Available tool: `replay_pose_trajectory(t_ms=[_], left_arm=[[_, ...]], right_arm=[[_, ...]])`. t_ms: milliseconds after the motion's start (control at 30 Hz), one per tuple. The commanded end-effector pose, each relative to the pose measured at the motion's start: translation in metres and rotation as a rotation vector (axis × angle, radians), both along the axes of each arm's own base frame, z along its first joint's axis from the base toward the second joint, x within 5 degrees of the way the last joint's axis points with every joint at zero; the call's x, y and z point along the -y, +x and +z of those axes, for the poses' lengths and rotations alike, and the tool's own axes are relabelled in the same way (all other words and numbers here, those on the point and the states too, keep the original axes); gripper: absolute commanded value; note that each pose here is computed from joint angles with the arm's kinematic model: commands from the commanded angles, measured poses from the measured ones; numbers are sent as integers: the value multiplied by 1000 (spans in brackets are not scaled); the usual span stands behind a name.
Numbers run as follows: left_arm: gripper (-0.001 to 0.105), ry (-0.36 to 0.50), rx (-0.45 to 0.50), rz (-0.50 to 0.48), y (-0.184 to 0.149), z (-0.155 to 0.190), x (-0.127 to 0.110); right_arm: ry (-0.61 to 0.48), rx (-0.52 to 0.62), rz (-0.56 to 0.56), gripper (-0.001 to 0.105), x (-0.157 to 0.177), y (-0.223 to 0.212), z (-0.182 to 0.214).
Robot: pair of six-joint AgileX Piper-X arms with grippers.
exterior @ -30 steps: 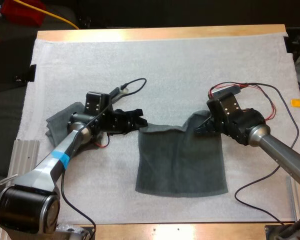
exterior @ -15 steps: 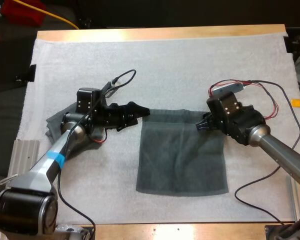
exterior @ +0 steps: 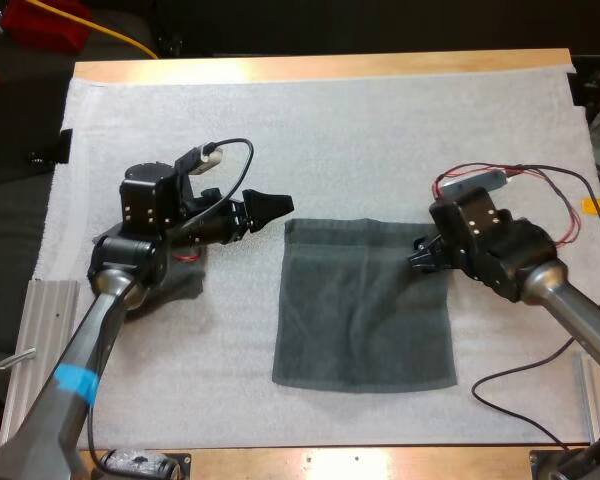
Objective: Pick towel from pile, fold and stack
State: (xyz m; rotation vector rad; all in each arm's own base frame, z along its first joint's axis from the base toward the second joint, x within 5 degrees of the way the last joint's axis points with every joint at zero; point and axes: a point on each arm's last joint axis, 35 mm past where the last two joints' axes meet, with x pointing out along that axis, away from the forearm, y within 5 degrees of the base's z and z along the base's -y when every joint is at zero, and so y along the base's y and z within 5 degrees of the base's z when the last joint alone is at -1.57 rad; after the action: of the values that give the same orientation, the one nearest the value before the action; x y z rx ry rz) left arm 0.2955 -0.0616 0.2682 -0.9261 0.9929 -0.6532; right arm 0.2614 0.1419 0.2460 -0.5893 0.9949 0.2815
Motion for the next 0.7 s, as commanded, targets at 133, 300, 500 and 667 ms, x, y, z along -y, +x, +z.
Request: replay_pose_trajectory(t_ms=[133, 300, 500, 667], left_arm=[[69, 32, 59, -33, -24, 24, -2], [69, 75, 117, -51, -56, 49, -3], [69, 186, 167, -40, -99, 70, -2], [69, 276, 160, -59, -131, 75, -1]], right_arm=[[106, -43, 10, 85, 9, -18, 22], [161, -48, 2, 85, 18, -36, 41], [183, -55, -4, 85, 29, -59, 59], [247, -86, 25, 85, 39, -80, 73]])
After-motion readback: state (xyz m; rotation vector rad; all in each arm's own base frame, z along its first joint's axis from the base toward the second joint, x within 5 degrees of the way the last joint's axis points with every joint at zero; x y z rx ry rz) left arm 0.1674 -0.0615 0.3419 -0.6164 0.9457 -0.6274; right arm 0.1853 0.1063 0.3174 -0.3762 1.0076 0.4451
